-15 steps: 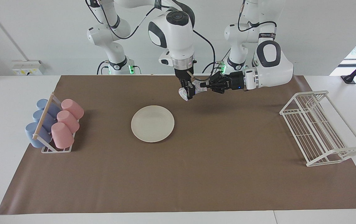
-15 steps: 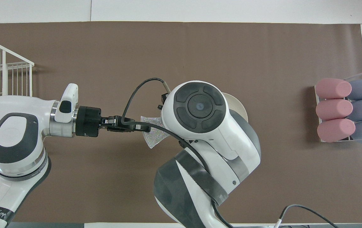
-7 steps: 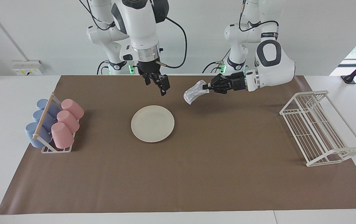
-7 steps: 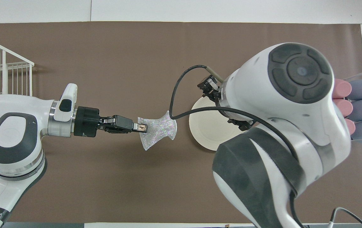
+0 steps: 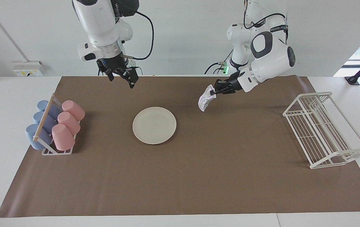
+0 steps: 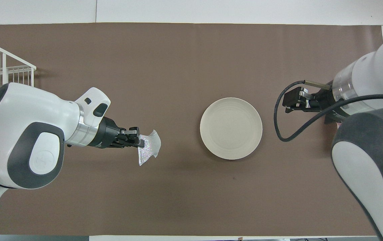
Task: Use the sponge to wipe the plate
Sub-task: 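Open the right gripper and withdraw it toward the pink cups, then carry the sponge into the wire basket with the left gripper and release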
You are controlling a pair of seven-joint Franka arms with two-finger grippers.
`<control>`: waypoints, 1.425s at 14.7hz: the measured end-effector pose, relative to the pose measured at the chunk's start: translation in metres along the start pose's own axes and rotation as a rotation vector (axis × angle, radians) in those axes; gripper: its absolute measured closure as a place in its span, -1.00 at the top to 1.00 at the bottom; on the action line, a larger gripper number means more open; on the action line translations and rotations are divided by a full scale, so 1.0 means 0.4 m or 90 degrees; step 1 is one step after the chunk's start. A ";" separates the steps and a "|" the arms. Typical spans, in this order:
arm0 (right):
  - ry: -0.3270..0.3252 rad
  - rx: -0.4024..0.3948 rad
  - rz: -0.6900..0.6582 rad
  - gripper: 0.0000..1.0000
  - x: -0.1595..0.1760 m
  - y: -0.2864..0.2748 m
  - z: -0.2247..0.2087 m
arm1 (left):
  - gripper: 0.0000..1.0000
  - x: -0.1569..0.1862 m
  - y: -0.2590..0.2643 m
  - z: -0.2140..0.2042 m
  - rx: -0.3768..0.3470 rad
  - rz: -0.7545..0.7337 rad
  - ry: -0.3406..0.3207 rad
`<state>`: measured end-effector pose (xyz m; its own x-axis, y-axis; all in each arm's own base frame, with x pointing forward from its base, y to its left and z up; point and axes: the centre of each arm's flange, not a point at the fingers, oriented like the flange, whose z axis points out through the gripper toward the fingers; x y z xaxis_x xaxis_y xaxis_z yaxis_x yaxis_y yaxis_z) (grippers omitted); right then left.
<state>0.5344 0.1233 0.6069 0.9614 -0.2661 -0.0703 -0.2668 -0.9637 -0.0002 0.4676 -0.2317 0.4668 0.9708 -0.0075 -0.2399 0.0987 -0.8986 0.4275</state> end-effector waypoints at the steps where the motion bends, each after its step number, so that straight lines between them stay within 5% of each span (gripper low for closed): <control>1: 0.000 0.000 -0.029 1.00 0.000 0.003 -0.001 | -0.93 -0.010 0.016 0.009 0.052 -0.009 0.011; 6: -0.023 -0.009 -0.104 1.00 0.000 0.030 0.004 | -0.93 -0.047 0.046 0.048 0.251 -0.030 0.060; 13: -0.004 0.004 -0.159 1.00 0.060 0.138 -0.002 | -0.93 -0.047 0.000 -0.071 0.531 -0.045 0.068; 21: -0.028 0.010 -0.128 1.00 0.118 0.353 0.008 | -0.93 0.034 -0.096 -0.123 0.853 -0.081 0.104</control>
<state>0.5418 -0.0254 0.6004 0.9915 -0.0675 -0.1115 -0.0716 -0.9969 -0.0334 0.4877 -0.1756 0.4900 0.9949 0.0749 -0.0681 -0.0066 -0.6235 -0.7818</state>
